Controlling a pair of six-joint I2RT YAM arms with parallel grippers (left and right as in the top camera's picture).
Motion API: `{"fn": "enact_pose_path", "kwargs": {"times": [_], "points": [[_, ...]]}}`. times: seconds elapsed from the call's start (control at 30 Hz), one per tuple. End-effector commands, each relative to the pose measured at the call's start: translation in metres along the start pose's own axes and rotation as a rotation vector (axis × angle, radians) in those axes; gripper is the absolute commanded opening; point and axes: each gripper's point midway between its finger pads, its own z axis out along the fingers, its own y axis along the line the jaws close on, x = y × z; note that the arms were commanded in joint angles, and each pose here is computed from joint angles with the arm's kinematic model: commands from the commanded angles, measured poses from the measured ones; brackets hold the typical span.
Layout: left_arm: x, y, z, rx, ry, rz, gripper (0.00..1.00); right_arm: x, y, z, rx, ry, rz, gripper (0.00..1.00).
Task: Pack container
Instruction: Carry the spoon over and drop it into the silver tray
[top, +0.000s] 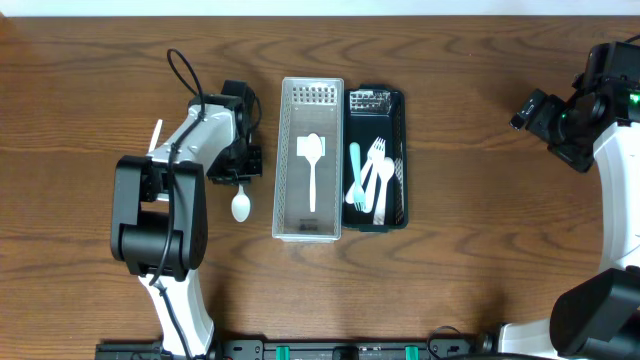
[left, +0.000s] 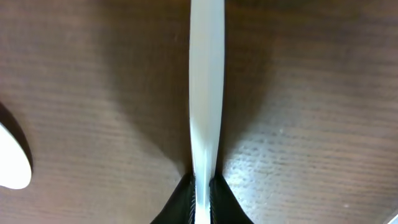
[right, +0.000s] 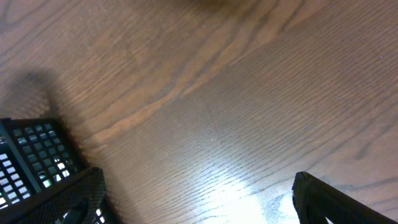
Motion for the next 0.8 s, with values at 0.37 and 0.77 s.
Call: {"fn": "enact_pose_path", "kwargs": {"times": [0.37,0.77], "points": [[-0.012,-0.03,-0.15,0.176,-0.243,0.045,0.06,0.001,-0.003,0.003,0.008,0.01,-0.001,0.99],[0.008,-0.132,-0.209,0.316,-0.465,0.249,0.06,-0.001,-0.002,0.003,0.004,0.0,-0.001,0.99]]}}
